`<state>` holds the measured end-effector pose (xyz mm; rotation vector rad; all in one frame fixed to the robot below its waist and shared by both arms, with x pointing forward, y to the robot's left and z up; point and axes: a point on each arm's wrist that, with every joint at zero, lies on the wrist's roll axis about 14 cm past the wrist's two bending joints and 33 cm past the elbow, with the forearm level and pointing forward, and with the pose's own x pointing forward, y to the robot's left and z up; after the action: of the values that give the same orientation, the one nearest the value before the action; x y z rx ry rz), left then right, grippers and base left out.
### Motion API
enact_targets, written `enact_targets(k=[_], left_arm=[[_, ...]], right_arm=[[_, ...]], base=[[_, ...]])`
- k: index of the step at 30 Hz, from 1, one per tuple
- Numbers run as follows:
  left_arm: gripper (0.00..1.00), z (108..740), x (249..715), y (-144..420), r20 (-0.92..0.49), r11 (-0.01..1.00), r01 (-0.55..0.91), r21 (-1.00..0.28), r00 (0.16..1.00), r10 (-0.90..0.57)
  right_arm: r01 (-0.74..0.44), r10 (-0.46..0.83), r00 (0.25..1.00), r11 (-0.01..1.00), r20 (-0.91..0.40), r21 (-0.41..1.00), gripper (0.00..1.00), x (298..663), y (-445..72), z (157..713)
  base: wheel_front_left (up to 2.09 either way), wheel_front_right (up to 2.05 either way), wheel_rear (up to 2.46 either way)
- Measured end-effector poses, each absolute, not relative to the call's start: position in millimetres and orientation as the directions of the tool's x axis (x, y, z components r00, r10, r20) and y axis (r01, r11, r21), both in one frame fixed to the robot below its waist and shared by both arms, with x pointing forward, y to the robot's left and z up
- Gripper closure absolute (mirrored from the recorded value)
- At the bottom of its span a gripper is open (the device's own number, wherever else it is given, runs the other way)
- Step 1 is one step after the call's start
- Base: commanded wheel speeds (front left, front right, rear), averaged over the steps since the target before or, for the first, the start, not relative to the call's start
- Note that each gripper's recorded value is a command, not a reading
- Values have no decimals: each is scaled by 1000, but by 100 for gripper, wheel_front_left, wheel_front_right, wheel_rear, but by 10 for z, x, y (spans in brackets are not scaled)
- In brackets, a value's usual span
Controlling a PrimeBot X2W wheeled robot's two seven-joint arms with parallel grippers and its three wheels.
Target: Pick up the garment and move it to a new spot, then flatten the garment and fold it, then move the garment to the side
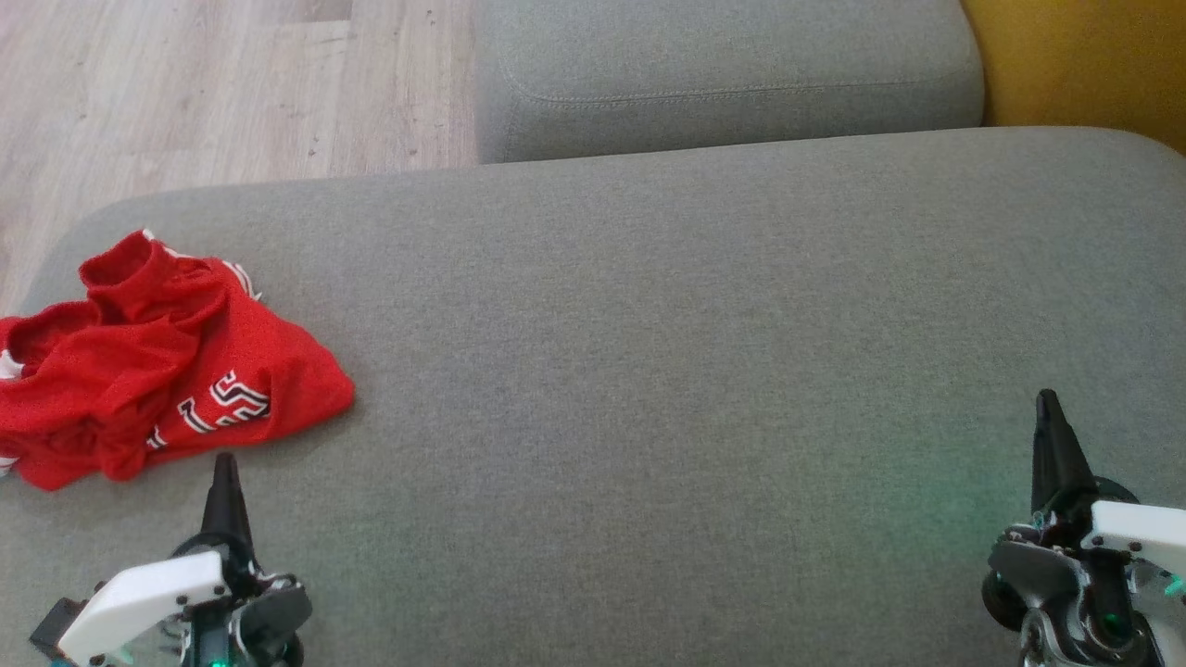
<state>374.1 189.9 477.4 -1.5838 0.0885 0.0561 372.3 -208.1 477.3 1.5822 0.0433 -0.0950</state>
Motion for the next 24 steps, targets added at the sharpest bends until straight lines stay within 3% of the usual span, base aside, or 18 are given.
enact_targets(k=[21,22,24], left_arm=[[100,4769,3740,1899,-93,-13,-94,-996,995,-21],[0,4723,3725,1895,-108,-14,-108,-994,994,-22],[0,4568,3652,1890,-155,-18,-156,-988,988,-21]], right_arm=[[89,-32,995,-14,-89,996,100,3722,-2081,4769],[103,-32,994,-16,-104,995,0,3704,-2079,4722],[153,-33,988,-24,-154,988,0,3626,-2071,4558]], base=[[0,0,0],[0,0,0],[0,0,0]])
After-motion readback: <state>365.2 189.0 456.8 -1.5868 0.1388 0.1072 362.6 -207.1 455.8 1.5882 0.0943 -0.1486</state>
